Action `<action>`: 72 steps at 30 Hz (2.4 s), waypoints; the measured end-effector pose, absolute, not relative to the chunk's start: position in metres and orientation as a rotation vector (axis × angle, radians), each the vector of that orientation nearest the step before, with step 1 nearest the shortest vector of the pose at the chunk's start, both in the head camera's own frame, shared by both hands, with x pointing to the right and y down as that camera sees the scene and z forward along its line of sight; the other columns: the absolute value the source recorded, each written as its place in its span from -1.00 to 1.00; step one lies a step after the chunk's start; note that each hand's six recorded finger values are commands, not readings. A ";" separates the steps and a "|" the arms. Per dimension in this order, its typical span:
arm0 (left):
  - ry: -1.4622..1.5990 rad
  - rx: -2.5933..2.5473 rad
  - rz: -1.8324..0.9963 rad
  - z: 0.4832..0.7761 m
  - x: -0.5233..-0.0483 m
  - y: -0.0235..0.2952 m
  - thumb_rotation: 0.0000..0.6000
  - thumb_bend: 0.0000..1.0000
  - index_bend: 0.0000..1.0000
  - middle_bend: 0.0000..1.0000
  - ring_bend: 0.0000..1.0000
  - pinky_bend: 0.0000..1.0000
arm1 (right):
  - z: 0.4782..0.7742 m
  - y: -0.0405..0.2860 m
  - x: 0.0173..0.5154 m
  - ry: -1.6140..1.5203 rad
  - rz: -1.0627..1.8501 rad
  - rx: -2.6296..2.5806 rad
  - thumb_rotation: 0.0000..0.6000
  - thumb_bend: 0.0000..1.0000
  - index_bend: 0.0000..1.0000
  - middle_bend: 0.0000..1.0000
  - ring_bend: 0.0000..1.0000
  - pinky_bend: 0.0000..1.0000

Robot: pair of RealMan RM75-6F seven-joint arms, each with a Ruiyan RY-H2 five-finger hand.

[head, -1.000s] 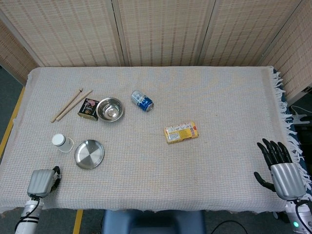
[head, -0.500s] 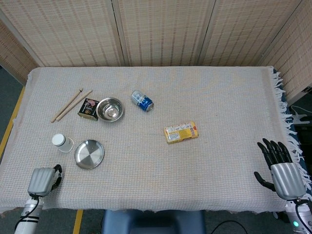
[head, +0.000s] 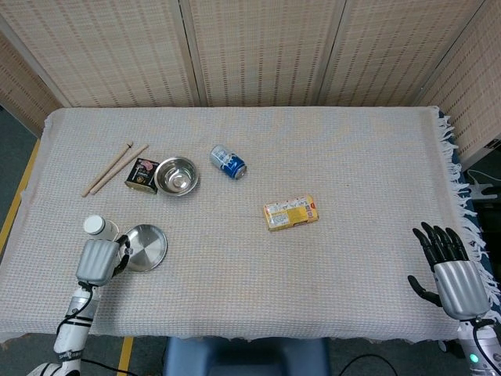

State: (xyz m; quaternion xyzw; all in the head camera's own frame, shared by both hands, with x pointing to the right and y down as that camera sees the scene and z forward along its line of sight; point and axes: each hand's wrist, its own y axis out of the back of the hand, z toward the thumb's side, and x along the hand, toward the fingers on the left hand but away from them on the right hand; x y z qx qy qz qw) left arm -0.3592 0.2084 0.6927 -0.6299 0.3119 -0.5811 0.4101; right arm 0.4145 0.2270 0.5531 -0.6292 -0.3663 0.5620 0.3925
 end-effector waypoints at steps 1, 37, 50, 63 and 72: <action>0.773 -1.589 -1.470 0.696 -0.355 0.208 1.00 -0.25 0.10 0.84 0.60 0.79 | 0.554 0.227 0.415 -0.930 1.430 -1.597 0.87 -0.65 -1.00 -1.00 -1.00 -1.00; 0.883 -1.471 -1.586 0.664 -0.423 0.183 1.00 -0.27 -0.92 -0.94 0.22 0.73 | 0.554 0.230 0.414 -0.919 1.442 -1.612 0.87 -0.65 -1.00 -1.00 -1.00 -1.00; 0.774 -1.469 -1.708 0.689 -0.439 0.167 1.00 -0.27 -0.75 -0.86 0.23 0.73 | 0.558 0.229 0.416 -0.910 1.462 -1.613 0.86 -0.66 -1.00 -1.00 -1.00 -1.00; 0.723 -1.507 -1.710 0.699 -0.439 0.157 1.00 -0.11 -0.64 -0.59 0.23 0.73 | 0.562 0.228 0.417 -0.903 1.483 -1.606 0.86 -0.65 -1.00 -1.00 -1.00 -1.00; 0.698 -1.501 -1.718 0.702 -0.439 0.156 1.00 -0.07 -0.41 -0.32 0.23 0.70 | 0.564 0.227 0.418 -0.899 1.495 -1.605 0.86 -0.65 -1.00 -1.00 -1.00 -1.00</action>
